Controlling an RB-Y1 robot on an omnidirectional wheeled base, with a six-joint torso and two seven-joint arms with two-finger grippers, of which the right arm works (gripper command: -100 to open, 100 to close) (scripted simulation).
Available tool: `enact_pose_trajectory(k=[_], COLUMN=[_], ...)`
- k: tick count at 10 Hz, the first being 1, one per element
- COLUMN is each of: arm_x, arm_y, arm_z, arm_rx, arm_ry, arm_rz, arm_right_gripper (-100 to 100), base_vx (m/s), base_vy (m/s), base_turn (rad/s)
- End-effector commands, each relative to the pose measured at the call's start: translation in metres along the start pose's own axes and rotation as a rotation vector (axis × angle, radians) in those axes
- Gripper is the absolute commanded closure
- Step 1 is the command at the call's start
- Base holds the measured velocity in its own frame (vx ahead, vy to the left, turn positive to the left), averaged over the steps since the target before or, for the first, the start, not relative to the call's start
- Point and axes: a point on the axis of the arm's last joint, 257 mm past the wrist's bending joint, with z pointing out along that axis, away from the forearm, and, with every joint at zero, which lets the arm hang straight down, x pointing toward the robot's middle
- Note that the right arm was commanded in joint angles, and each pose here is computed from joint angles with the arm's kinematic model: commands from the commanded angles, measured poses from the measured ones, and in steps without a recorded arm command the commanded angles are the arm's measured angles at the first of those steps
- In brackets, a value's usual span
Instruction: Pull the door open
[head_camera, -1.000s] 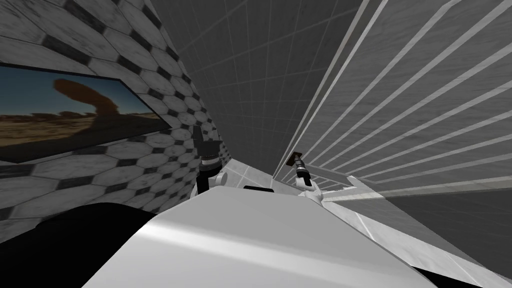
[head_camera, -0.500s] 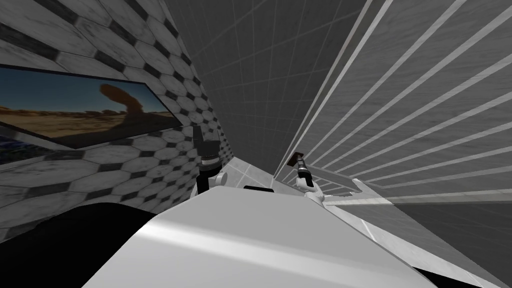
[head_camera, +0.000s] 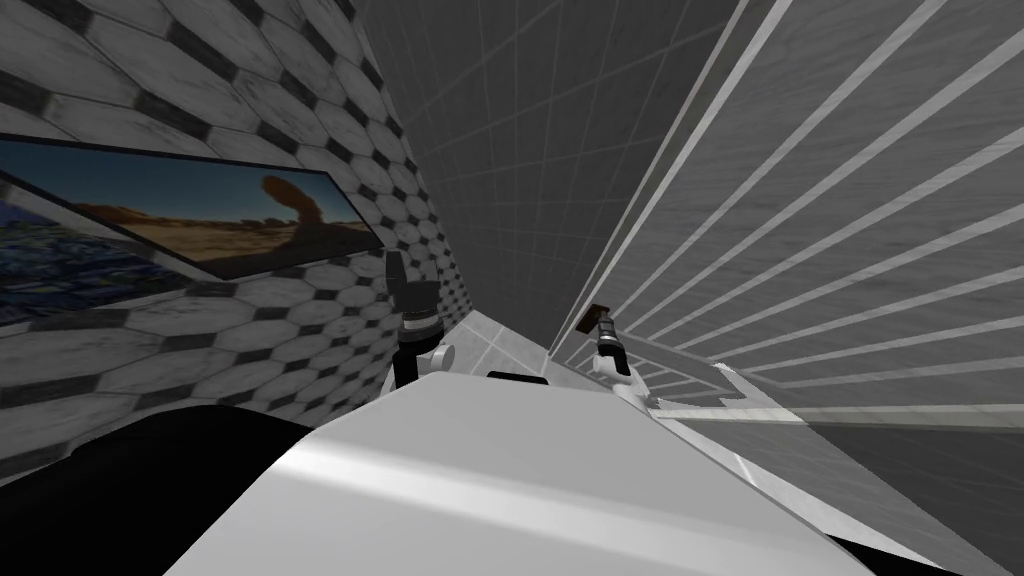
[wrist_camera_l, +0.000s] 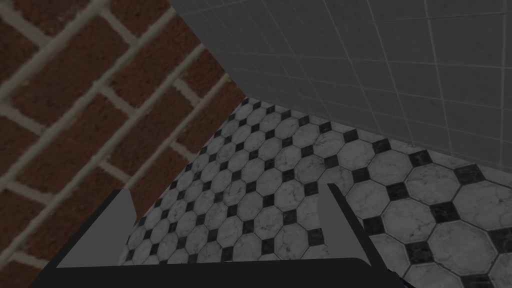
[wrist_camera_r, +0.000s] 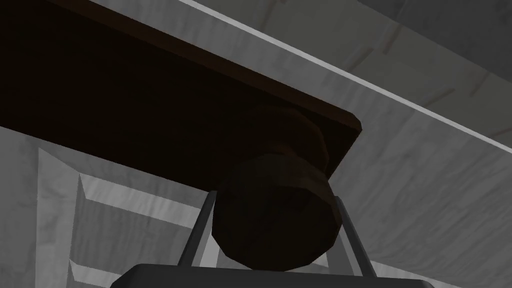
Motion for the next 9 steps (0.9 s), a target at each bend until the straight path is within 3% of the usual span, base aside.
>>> enact_pose_trajectory(k=[1, 4, 5, 9], arm_x=[-0.01, -0.021, -0.022, -0.039], arm_y=[-0.001, -0.004, -0.004, -0.01], arm_z=[-0.0002, -0.0008, -0.0008, -0.0021], arm_rx=[0.001, 0.005, 0.005, 0.004], arm_ry=[-0.023, -0.056, -0.056, -0.108], arm_rz=[0.084, 0.227, 0.234, 0.449], arm_right_gripper=[100, 100, 100, 100], base_vx=[-0.067, -0.084, -0.056, -0.072], base_vy=[-0.016, -0.031, -0.023, -0.032], base_turn=[0.125, 0.132, 0.07, 0.132])
